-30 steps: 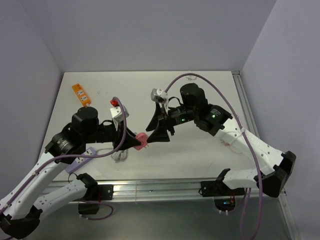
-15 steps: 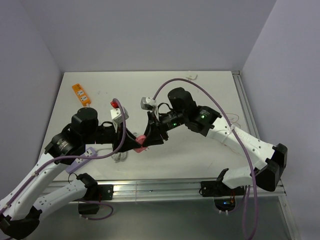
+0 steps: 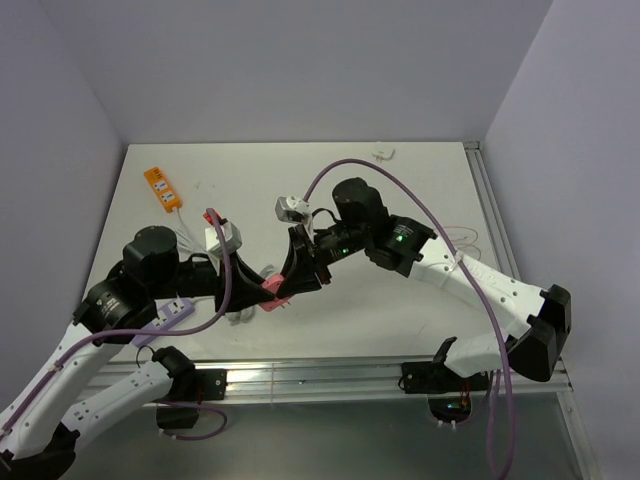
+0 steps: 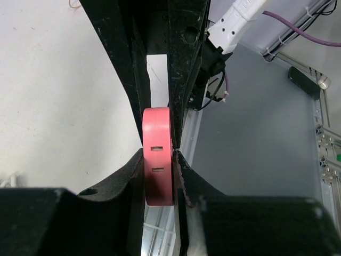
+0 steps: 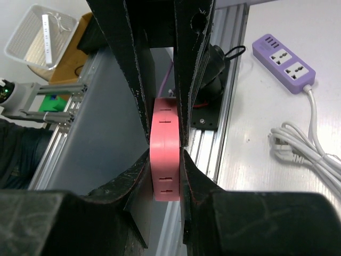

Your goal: Insert the plug

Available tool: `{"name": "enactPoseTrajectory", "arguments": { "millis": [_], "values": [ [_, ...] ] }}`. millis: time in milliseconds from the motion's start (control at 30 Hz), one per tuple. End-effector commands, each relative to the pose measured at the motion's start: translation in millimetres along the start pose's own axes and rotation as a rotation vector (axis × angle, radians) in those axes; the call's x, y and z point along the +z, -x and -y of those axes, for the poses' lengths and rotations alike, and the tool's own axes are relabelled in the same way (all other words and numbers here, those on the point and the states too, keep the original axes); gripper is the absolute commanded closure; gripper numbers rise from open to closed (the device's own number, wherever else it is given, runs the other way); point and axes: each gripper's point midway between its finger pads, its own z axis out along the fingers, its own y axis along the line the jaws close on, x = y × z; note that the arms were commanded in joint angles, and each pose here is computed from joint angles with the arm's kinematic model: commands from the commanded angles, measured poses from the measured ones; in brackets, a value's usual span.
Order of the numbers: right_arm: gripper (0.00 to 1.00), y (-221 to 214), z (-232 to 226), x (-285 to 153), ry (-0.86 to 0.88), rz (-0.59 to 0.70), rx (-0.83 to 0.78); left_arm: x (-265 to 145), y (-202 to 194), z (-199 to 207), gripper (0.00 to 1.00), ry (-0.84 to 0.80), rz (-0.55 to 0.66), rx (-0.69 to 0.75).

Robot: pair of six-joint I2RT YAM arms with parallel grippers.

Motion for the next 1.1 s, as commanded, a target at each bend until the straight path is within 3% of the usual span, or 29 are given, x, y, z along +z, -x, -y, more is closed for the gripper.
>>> {"name": "enactPoseTrajectory", "arguments": {
  "millis": [0,167,300,467,900,1067],
  "values": [
    [1.0,5.5,-8.3,0.7,0.028,0.027,0.056,-6.0,28.7,1.8,0.75,0.013,0.11,0.156],
    [1.0,8.1,-7.7,4.4,0.041,0.033,0.059,-7.0,29.0,0.9,0.75,0.022,0.102,0.158],
    [1.0,8.4,-8.4,6.6,0.049,0.027,0.057,-6.9,27.8,8.4,0.65,-0.022,0.11,0.169],
    [1.0,8.8,-8.7,7.5,0.055,0.027,0.056,-10.6,29.6,14.1,0.62,-0.037,0.129,0.185],
    [1.0,15.3,-9.6,10.0,0.059,0.041,0.052,-7.0,21.3,22.4,0.65,-0.108,0.1,0.161],
    [1.0,21.2,-11.8,10.9,0.058,0.054,0.037,-3.9,15.8,22.2,0.79,-0.126,0.065,0.135]
  ]
}}
